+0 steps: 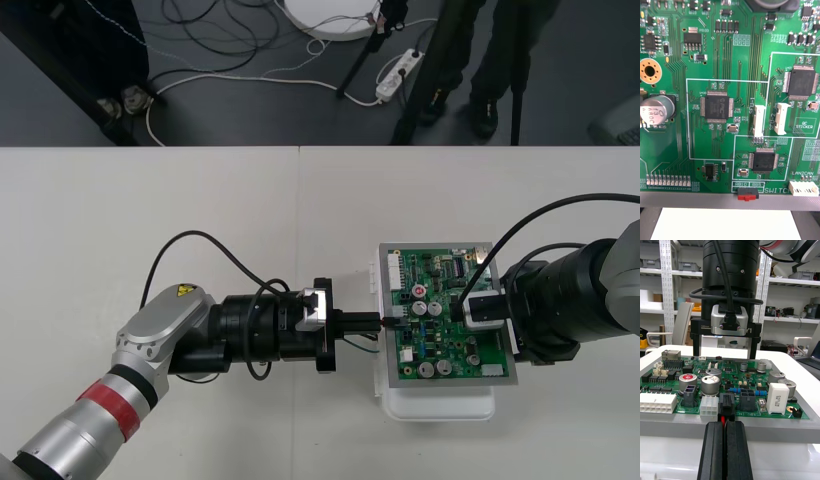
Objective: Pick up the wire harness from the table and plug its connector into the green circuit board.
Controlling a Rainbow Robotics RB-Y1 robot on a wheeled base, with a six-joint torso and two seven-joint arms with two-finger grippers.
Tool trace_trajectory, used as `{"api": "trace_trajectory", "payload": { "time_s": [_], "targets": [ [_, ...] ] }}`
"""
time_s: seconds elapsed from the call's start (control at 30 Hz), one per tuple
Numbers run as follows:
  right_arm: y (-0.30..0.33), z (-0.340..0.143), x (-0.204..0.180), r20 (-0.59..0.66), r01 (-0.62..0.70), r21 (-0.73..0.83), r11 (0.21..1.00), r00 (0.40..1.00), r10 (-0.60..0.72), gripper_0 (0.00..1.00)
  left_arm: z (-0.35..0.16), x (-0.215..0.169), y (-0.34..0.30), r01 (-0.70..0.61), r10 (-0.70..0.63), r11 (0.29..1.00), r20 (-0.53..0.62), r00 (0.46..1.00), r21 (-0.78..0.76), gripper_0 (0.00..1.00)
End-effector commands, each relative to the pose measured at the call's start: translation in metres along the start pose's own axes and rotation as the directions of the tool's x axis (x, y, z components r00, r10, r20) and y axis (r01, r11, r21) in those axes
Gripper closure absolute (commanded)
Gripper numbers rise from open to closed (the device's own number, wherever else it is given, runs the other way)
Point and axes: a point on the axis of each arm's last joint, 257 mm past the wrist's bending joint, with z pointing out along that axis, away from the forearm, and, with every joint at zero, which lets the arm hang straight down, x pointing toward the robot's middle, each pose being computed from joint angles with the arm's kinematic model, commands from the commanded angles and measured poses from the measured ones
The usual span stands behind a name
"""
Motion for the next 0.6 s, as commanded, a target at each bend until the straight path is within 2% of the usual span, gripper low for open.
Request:
{"api": "trace_trajectory", "payload": {
  "time_s": [0.03,0.53,0.57,0.6],
  "targets": [
    [-0.004,-0.009,-0.028,0.054,0.017,0.018,1.000,0.998,-0.018,0.00,0.031,-0.020,0.002,-0.112,0.111,0.994,0.043,0.993,0.019,1.00],
    [-0.006,-0.009,-0.029,0.056,0.018,0.025,1.000,0.998,-0.019,0.00,0.013,-0.010,0.005,-0.100,0.100,0.995,0.007,0.995,0.024,0.99],
    [-0.006,-0.009,-0.029,0.057,0.017,0.024,1.000,0.998,-0.019,0.00,0.010,-0.009,0.005,-0.101,0.101,0.995,0.001,0.995,0.024,0.87],
    [-0.006,-0.009,-0.029,0.056,0.017,0.026,1.000,0.998,-0.019,0.00,0.007,-0.008,0.007,-0.101,0.101,0.995,-0.004,0.995,0.022,0.66]
  ]
}}
